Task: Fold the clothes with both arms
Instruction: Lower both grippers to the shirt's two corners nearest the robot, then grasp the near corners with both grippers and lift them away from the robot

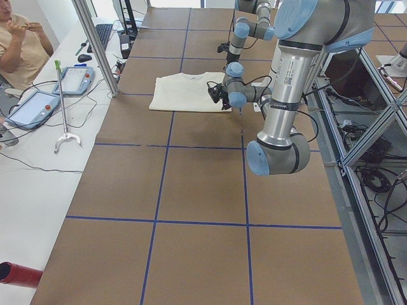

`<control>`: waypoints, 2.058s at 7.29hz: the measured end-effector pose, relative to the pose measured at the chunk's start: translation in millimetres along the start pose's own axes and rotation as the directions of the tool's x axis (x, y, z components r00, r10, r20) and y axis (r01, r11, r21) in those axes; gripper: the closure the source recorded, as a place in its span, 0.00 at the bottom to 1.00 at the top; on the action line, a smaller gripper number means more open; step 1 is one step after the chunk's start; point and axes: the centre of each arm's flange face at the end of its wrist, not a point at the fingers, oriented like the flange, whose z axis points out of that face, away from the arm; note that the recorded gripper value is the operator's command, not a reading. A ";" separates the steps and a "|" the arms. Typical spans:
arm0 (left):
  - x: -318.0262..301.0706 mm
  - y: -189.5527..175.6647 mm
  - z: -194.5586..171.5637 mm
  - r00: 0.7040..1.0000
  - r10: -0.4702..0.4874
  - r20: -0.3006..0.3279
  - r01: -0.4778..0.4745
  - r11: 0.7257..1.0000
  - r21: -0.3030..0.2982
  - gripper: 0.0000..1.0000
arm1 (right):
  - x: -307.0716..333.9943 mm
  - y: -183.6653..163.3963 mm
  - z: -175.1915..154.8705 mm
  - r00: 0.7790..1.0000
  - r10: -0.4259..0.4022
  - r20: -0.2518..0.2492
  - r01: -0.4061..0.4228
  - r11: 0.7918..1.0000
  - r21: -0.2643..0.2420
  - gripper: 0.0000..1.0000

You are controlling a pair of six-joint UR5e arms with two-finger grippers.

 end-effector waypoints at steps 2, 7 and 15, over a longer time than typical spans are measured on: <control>-6.7 7.6 12.6 1.000 0.003 0.023 -0.003 1.000 -0.001 0.48 | -0.5 0.4 -0.4 1.000 0.000 0.001 0.000 1.000 -0.001 1.00; -14.4 19.6 22.8 0.999 0.015 0.046 -0.014 1.000 -0.015 1.00 | -1.8 1.1 -2.0 1.000 -0.001 0.006 0.001 1.000 0.000 1.00; -3.3 64.0 -134.6 0.991 0.024 -0.132 -0.045 0.987 -0.156 1.00 | 36.8 -0.8 -115.5 0.988 -0.006 0.157 0.023 0.994 -0.107 1.00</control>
